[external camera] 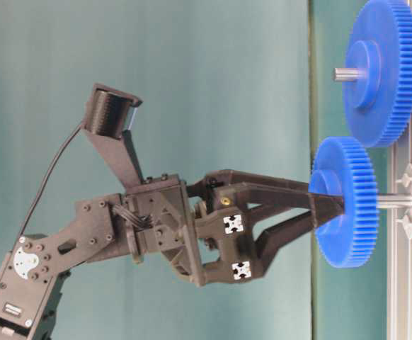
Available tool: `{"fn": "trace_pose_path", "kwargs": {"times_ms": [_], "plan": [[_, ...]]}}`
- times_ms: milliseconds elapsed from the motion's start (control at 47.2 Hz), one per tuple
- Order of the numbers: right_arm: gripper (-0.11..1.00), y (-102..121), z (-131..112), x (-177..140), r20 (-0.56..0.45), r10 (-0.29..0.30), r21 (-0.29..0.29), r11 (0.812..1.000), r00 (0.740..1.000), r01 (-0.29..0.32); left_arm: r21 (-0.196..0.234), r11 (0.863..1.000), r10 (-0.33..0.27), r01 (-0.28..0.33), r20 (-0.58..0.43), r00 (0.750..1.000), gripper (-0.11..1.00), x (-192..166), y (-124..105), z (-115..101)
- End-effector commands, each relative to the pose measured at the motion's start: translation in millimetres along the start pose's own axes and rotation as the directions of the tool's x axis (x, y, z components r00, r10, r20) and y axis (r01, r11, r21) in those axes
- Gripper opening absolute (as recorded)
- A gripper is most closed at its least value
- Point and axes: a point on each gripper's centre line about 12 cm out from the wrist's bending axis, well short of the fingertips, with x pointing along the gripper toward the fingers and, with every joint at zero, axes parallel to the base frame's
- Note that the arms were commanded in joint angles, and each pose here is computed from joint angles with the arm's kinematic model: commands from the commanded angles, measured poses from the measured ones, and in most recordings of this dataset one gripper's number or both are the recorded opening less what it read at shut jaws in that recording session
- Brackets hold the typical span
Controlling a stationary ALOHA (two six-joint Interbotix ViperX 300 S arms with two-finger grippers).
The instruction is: Find the location of the shaft and insert the small gear.
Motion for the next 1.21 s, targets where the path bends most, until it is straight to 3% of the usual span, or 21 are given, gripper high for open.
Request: {"fn": "trace_pose_path", "kwargs": {"times_ms": [0,169,677,1185], "plan": [[0.01,1,6,1,0.017,0.001,0.011,1.000,1.000,-0.001,-0.007,1.000,0.013,-0.013,0.030,0.999,0.86,-11,2,7],[0.01,0,5,1,0.014,0.000,0.011,1.000,1.000,0.000,-0.029,0.999,0.019,-0.017,0.052,0.998,0.85,-20,4,14],[0.01,0,5,1,0.014,0.000,0.013,1.000,1.000,0.000,-0.024,0.999,0.027,-0.025,0.104,0.994,0.85,-47,1,23],[0.01,0,5,1,0.015,0.000,0.011,1.000,1.000,0.000,-0.022,0.999,0.026,-0.024,0.103,0.994,0.85,-48,0,22]]}}
